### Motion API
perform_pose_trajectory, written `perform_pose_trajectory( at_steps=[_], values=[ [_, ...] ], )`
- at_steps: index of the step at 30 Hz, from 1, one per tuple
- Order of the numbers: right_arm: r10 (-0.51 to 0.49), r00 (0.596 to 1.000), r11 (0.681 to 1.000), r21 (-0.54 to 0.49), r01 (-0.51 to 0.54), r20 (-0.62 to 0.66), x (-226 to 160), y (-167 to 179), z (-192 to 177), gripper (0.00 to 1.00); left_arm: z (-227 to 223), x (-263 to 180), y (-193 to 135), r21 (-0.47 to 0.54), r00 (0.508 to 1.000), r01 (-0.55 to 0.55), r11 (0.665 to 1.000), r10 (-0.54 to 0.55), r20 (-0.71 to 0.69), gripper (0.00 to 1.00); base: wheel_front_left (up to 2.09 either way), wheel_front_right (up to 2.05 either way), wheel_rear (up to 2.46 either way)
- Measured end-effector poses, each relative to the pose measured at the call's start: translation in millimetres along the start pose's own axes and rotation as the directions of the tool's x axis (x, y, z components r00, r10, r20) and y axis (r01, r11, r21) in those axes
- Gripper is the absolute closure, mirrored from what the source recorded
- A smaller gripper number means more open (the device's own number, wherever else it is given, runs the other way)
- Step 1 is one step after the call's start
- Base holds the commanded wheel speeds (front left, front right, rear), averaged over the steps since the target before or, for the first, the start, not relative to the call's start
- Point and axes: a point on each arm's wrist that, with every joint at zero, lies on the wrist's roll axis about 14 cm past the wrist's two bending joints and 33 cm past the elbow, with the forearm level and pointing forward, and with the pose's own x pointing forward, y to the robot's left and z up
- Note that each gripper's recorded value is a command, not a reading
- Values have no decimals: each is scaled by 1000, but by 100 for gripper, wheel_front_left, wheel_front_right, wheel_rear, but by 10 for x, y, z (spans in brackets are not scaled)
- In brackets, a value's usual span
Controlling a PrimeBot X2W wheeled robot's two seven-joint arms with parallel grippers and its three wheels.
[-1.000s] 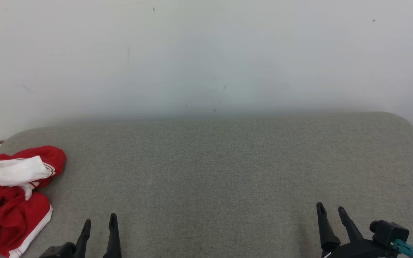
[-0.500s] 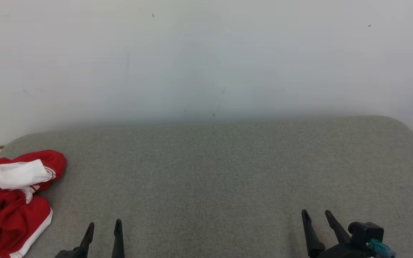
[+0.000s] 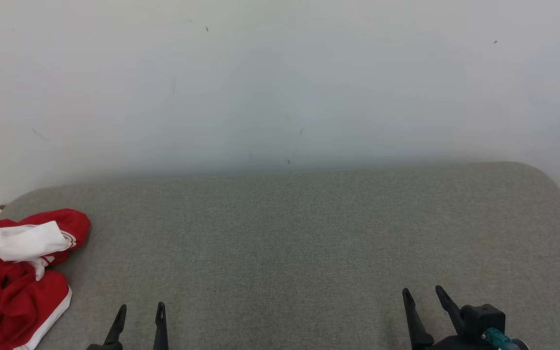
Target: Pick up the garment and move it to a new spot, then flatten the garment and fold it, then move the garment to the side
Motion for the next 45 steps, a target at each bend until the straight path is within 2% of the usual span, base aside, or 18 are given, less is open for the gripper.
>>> perform_pose_trajectory(
  at_steps=[7, 13, 19, 24, 35, 45],
  values=[
    [12, 1000, 998, -56, -12, 10, 17, 31, 3, 0, -6, -15, 20, 58, 1000, 8, 998, -8, 6, 0, 0, 0, 0],
    [16, 1000, 998, -65, -15, 1, 17, 44, -34, 0, -38, -29, 49, 78, 1000, 3, 997, -3, -1, 0, 0, 0, 0],
    [14, 1000, 998, -55, -14, 3, 23, 42, -43, 0, -61, -33, 85, 52, 1000, -10, 999, 10, -7, 0, 0, 0, 0],
    [13, 1000, 1000, -27, -12, 22, 46, 50, 6, 0, -65, -34, 111, -10, 1000, -31, 999, 31, -6, 0, 0, 0, 0],
    [26, 999, 999, -23, -25, 42, 45, 97, 61, 0, -91, -54, 119, -18, 999, -36, 999, 36, -13, 0, 0, 0, 0],
    [181, 980, 983, -37, -179, 85, 112, 615, 213, 0, -104, -248, 430, -24, 989, -146, 989, 146, -12, 0, 0, 0, 0]
  ],
)
